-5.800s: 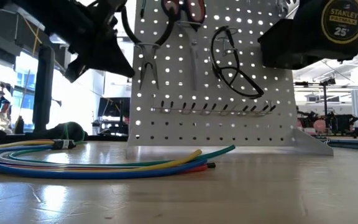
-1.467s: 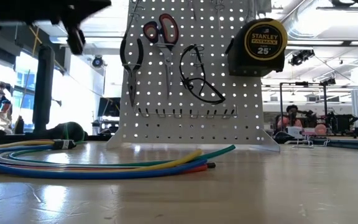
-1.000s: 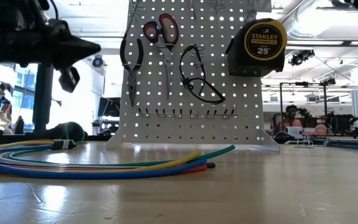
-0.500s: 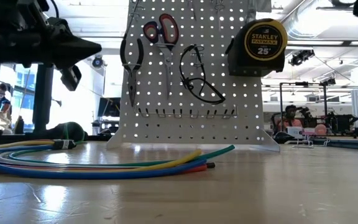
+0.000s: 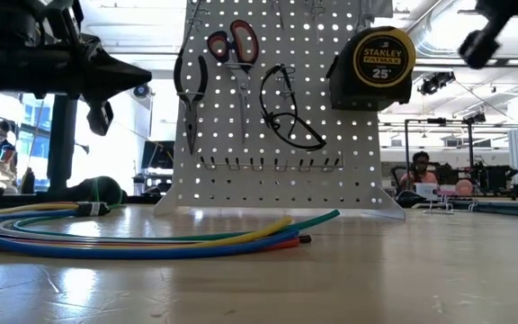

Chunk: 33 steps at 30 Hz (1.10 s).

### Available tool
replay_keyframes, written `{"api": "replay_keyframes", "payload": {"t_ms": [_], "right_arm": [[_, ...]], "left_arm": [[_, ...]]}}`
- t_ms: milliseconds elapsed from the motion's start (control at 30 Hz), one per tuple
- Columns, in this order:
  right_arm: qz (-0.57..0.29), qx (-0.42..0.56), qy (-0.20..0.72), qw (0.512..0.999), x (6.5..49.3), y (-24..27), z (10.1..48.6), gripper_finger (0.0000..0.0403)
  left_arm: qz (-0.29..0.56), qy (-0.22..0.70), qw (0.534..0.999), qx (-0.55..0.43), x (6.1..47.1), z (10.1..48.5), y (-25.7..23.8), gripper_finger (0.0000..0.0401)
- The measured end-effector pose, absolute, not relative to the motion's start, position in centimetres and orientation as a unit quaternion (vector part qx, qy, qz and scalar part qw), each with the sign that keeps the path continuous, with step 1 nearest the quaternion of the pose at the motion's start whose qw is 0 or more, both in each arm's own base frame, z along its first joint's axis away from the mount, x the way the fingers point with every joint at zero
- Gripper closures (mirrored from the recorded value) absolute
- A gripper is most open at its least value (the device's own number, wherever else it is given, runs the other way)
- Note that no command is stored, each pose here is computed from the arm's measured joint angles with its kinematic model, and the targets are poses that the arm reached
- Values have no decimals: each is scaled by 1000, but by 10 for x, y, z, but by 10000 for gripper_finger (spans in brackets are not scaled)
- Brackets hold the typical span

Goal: Hang tools onto peg board
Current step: Return to Home Position

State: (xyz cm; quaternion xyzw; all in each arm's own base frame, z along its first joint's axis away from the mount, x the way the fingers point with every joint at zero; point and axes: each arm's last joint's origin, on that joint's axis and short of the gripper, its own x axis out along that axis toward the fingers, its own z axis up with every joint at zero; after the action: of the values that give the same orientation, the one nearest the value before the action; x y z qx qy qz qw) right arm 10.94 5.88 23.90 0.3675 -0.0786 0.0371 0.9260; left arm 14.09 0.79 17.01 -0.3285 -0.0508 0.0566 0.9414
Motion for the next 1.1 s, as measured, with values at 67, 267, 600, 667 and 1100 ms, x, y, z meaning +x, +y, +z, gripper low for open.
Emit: {"api": "replay_keyframes", "payload": {"t_ms": [67,267,600,667,1100], "right_arm": [[57,320,-95,941,111,49,238,403],[74,247,-65,964,114,26,209,403],[58,107,-48,991,113,7,179,403],[49,76,-7,996,114,5,171,403],[-25,21,121,992,112,0,146,403]], "left_arm": [[65,-52,941,-329,141,170,8,401],[88,-59,939,-329,141,170,10,401],[96,-36,951,-292,141,166,10,401],[102,-14,952,-289,141,161,10,401],[96,55,948,-299,140,149,8,401]]}}
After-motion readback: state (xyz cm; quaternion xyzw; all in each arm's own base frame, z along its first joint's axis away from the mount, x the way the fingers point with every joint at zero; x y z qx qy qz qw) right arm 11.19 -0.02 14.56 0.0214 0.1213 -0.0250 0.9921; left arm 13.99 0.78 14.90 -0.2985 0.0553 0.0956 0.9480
